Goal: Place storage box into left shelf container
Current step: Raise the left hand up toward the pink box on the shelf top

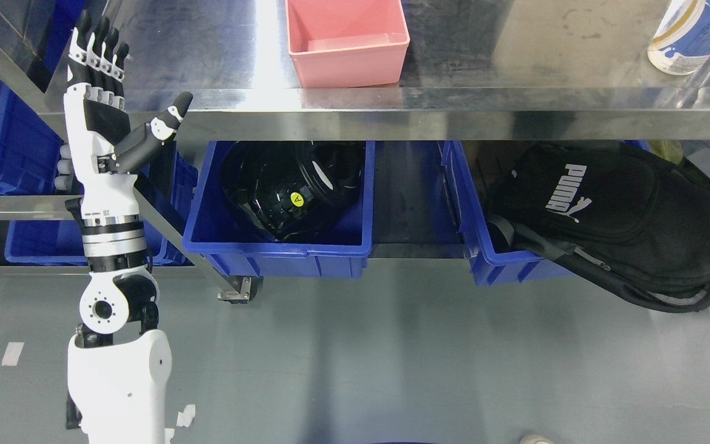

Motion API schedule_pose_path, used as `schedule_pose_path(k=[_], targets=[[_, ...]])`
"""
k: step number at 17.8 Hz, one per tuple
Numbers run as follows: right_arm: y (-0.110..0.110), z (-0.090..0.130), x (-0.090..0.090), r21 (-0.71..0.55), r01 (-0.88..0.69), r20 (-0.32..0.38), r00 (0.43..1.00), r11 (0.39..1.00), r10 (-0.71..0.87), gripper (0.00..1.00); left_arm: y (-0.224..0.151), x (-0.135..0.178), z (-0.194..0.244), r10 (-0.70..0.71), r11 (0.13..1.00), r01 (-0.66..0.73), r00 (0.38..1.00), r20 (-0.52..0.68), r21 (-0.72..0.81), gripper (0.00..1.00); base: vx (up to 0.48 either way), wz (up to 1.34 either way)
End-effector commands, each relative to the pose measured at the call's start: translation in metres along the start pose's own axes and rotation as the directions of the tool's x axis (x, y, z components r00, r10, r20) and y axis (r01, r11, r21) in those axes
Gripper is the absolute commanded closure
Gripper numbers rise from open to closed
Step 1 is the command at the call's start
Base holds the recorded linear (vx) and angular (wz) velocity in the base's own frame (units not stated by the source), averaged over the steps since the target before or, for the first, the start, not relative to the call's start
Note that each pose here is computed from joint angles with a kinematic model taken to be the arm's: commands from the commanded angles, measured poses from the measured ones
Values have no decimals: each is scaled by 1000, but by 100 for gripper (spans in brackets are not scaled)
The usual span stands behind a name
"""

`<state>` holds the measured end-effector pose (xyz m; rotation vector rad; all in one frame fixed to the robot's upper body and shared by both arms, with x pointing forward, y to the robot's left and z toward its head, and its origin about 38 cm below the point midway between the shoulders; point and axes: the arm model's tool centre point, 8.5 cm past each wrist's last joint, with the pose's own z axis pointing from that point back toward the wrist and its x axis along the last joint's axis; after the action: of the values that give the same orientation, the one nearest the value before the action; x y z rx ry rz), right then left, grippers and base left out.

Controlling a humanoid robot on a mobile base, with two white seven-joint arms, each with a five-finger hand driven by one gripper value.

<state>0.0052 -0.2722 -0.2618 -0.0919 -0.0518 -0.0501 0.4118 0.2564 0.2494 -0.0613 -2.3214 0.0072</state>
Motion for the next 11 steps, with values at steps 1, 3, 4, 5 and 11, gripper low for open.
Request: schedule_pose_path(k=[1,3,4,5,11], targets=[[-11,-1,9,-17,21,23,1000,1000,-20,0,-2,2,-4,-5,1000,5,1000,6,-23,0,0,0],[-11,-1,9,-17,21,23,1000,1000,-20,0,-3,9,-14,-8,999,10,999,36,-51,0,0,0],[-11,-1,9,-17,21,23,1000,1000,-20,0,-3,16,-25,-13,997,18,998,68,-74,0,0,0],[-11,0,9,-18,21,21,1000,1000,-20,0,-1,23,-36,-18,995,26,996,91,-94,0,0,0],[-11,0,8,-18,21,21,1000,1000,-20,0,9,65,-105,-195,887,227,973,119,-402,0,0,0]])
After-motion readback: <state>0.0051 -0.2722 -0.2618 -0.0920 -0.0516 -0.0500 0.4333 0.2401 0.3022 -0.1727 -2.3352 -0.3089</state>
